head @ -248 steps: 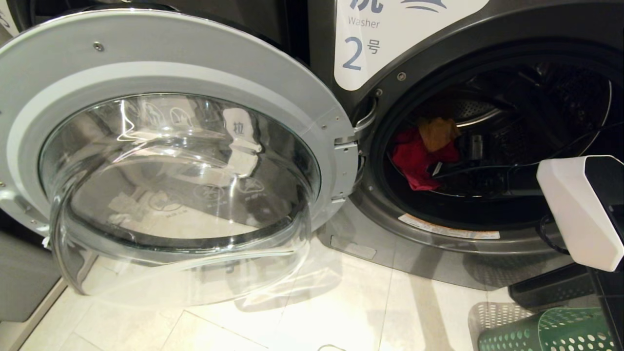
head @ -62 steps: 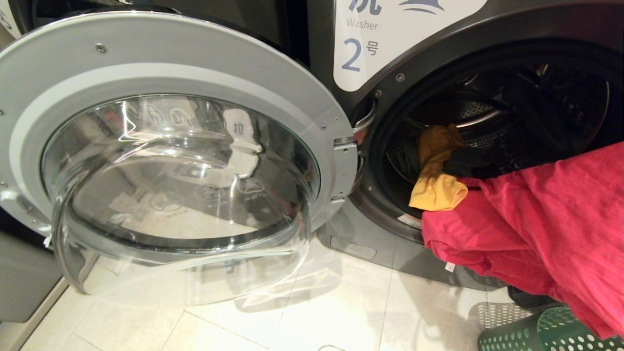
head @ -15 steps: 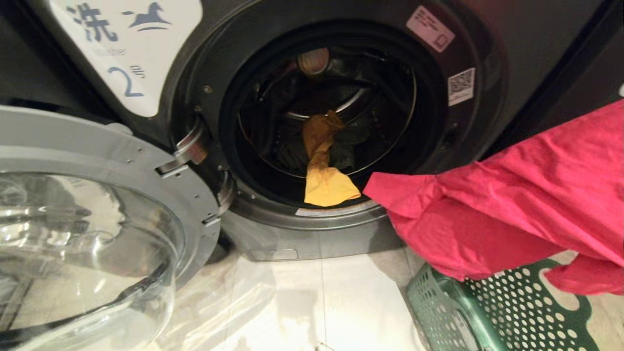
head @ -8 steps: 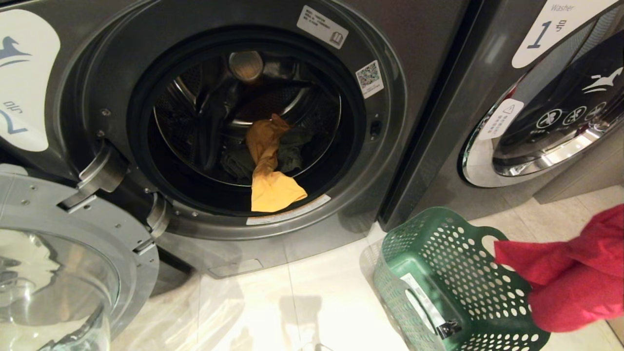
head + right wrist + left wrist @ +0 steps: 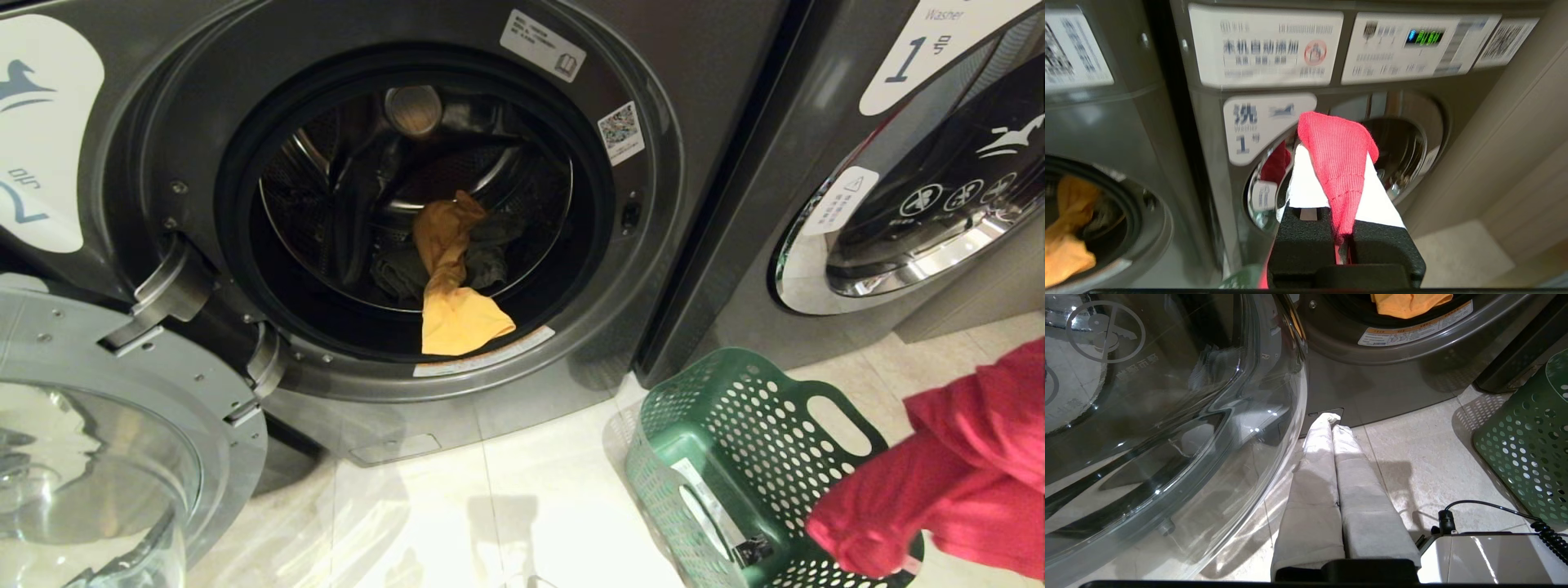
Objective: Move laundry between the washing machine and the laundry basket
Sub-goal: Pick a cloth and place it into the basket
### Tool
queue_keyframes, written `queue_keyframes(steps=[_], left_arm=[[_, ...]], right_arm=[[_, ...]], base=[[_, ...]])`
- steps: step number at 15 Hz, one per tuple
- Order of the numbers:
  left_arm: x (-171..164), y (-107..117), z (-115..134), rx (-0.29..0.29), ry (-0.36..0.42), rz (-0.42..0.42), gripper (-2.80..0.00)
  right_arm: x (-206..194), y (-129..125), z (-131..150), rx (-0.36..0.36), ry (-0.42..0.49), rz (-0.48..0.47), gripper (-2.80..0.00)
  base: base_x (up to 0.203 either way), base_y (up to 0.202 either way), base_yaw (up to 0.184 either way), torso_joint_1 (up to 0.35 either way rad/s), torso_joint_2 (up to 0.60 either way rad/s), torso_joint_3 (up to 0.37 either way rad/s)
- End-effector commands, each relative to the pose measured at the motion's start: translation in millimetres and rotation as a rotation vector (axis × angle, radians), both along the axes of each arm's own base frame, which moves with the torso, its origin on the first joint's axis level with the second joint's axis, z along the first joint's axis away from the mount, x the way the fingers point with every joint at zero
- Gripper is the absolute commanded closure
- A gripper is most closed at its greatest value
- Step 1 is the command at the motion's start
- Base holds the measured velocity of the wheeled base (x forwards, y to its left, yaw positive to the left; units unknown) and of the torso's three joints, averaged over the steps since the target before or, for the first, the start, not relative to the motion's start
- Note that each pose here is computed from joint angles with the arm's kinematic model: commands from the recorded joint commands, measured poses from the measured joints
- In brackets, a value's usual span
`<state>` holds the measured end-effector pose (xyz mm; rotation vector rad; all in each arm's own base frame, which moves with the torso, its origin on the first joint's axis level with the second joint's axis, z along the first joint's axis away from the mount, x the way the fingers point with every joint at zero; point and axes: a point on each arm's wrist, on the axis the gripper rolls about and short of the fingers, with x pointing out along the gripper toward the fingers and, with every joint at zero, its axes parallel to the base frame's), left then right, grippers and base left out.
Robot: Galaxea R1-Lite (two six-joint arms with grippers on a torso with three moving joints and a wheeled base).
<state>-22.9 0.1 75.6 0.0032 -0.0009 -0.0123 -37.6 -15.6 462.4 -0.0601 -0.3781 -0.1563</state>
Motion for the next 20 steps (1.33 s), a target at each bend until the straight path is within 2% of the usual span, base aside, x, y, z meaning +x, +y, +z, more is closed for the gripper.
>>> queue_keyframes(steps=[1,6,9,14,15,20], left_arm=[[0.1,0.0,-0.1,0.0,0.001,0.0,0.0],[0.1,0.0,-0.1,0.0,0.001,0.0,0.0],[0.1,0.0,-0.1,0.0,0.001,0.0,0.0],[0.1,0.0,-0.1,0.0,0.001,0.0,0.0],[0.1,0.0,-0.1,0.0,0.001,0.0,0.0],[0.1,0.0,-0.1,0.0,0.001,0.0,0.0]], right_arm=[[15.6,3.3,-8.5,0.014,0.086,0.01,0.0],[57.6,12.2,-40.1,0.136,0.294,0.043,0.0],[78.2,16.5,-69.2,0.172,0.421,0.039,0.0],[84.0,17.9,-93.3,0.186,0.505,0.036,0.0],[81.7,17.4,-95.5,0.186,0.505,0.036,-2.8],[78.3,16.7,-101.8,0.181,0.517,0.035,-2.8]], base=[[0.0,0.0,0.0,0.0,0.0,0.0],[0.0,0.0,0.0,0.0,0.0,0.0],[0.0,0.0,0.0,0.0,0.0,0.0],[0.0,0.0,0.0,0.0,0.0,0.0],[0.0,0.0,0.0,0.0,0.0,0.0],[0.0,0.0,0.0,0.0,0.0,0.0]])
